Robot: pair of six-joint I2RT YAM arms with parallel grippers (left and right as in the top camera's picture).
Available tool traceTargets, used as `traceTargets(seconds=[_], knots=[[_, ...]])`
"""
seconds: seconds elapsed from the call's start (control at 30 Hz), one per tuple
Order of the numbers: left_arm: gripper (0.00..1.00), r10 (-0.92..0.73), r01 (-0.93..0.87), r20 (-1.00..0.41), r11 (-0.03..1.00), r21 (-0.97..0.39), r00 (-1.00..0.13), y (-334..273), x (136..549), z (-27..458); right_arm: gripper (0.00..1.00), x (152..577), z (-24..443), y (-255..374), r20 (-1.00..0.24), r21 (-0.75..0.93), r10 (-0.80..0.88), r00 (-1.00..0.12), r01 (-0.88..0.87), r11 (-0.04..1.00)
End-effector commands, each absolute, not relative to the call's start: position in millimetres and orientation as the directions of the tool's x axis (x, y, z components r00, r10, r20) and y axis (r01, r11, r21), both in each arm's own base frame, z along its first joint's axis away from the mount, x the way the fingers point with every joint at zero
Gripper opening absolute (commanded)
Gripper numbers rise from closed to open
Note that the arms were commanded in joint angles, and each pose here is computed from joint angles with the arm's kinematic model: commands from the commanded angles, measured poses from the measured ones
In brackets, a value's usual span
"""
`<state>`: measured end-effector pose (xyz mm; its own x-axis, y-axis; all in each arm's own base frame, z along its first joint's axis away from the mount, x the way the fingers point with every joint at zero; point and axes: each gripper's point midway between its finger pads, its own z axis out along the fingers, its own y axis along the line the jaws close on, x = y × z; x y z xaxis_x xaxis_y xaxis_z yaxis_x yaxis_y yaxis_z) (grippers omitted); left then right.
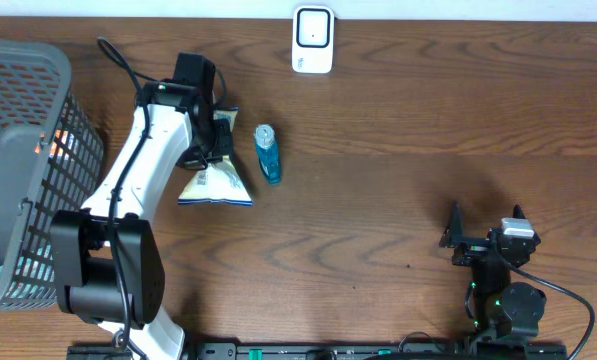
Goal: Scan the item barcode
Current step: 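Carry the white snack bag out and set it left of the bottle, then reach the left gripper into the basket and grasp the green Zappy wipes pack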
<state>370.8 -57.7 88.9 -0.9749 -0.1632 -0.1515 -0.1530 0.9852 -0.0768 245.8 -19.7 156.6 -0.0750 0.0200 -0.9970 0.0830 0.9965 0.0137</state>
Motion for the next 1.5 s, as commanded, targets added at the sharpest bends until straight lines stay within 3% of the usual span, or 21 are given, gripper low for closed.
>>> traceTargets(seconds=[0.0, 0.07, 0.17, 0.23, 0.33, 0.37, 0.57, 0.6, 0.77, 0.87, 1.0, 1.17, 1.27, 1.47], knots=[[0.07, -0.178, -0.167, -0.140, 0.982, -0.092, -0.974, -60.5, 366.7, 77.1, 0.99, 245.6, 155.3, -20.6, -0.997, 0.020, 0.027, -0.079, 0.088, 0.996], [0.07, -0.184, -0.175, -0.122, 0.981, -0.086, -0.975, -59.5, 360.4, 68.5, 0.99, 245.6, 155.3, -20.6, -0.997, 0.020, 0.027, -0.079, 0.088, 0.996], [0.17, -0.185, -0.179, -0.093, 0.981, -0.076, -0.978, -58.2, 352.2, 64.3, 0.99, 245.6, 155.3, -20.6, -0.997, 0.020, 0.027, -0.079, 0.088, 0.996], [0.53, -0.181, -0.176, -0.080, 0.982, -0.071, -0.980, -57.5, 348.2, 67.0, 0.99, 245.6, 155.3, -20.6, -0.997, 0.020, 0.027, -0.079, 0.088, 0.996], [0.70, -0.160, -0.156, -0.071, 0.986, -0.050, -0.985, -54.4, 344.1, 79.7, 0.99, 245.6, 155.3, -20.6, -0.997, 0.020, 0.027, -0.079, 0.088, 0.996], [0.82, -0.152, -0.149, -0.075, 0.988, -0.039, -0.986, -52.5, 343.8, 87.1, 0.99, 245.6, 155.3, -20.6, -0.997, 0.020, 0.027, -0.079, 0.088, 0.996], [0.84, -0.152, -0.172, -0.202, 0.982, 0.083, -0.967, -26.0, 348.3, 168.3, 0.99, 245.6, 155.3, -20.6, -0.997, 0.020, 0.027, -0.079, 0.088, 0.996], [0.98, -0.152, -0.180, -0.240, 0.979, 0.097, -0.959, -21.6, 349.7, 185.3, 0.99, 245.6, 155.3, -20.6, -0.997, 0.020, 0.027, -0.079, 0.088, 0.996], [0.98, -0.164, -0.246, -0.494, 0.964, 0.104, -0.854, -2.7, 356.2, 278.0, 0.99, 245.6, 155.3, -20.6, -0.997, 0.020, 0.027, -0.079, 0.088, 0.996], [0.98, -0.186, -0.309, -0.662, 0.948, 0.072, -0.726, 12.7, 353.9, 336.7, 0.99, 245.6, 155.3, -20.6, -0.997, 0.020, 0.027, -0.079, 0.088, 0.996], [0.98, -0.299, -0.498, -0.853, 0.865, -0.054, -0.427, 61.2, 331.0, 416.9, 0.99, 245.6, 155.3, -20.6, -0.997, 0.020, 0.027, -0.079, 0.088, 0.996], [0.98, -0.383, -0.667, -0.912, 0.720, -0.194, -0.148, 127.2, 287.9, 466.2, 0.99, 245.6, 155.3, -20.6, -0.997, 0.020, 0.027, -0.079, 0.088, 0.996], [0.98, -0.466, -0.787, -0.884, 0.556, -0.268, -0.028, 170.9, 257.7, 461.6, 0.99, 245.6, 155.3, -20.6, -0.997, 0.020, 0.027, -0.079, 0.088, 0.996], [0.98, -0.691, -0.920, -0.686, 0.078, -0.385, 0.228, 234.8, 200.5, 396.2, 0.99, 245.6, 155.2, -20.6, -0.997, 0.020, 0.027, -0.079, 0.088, 0.996]])
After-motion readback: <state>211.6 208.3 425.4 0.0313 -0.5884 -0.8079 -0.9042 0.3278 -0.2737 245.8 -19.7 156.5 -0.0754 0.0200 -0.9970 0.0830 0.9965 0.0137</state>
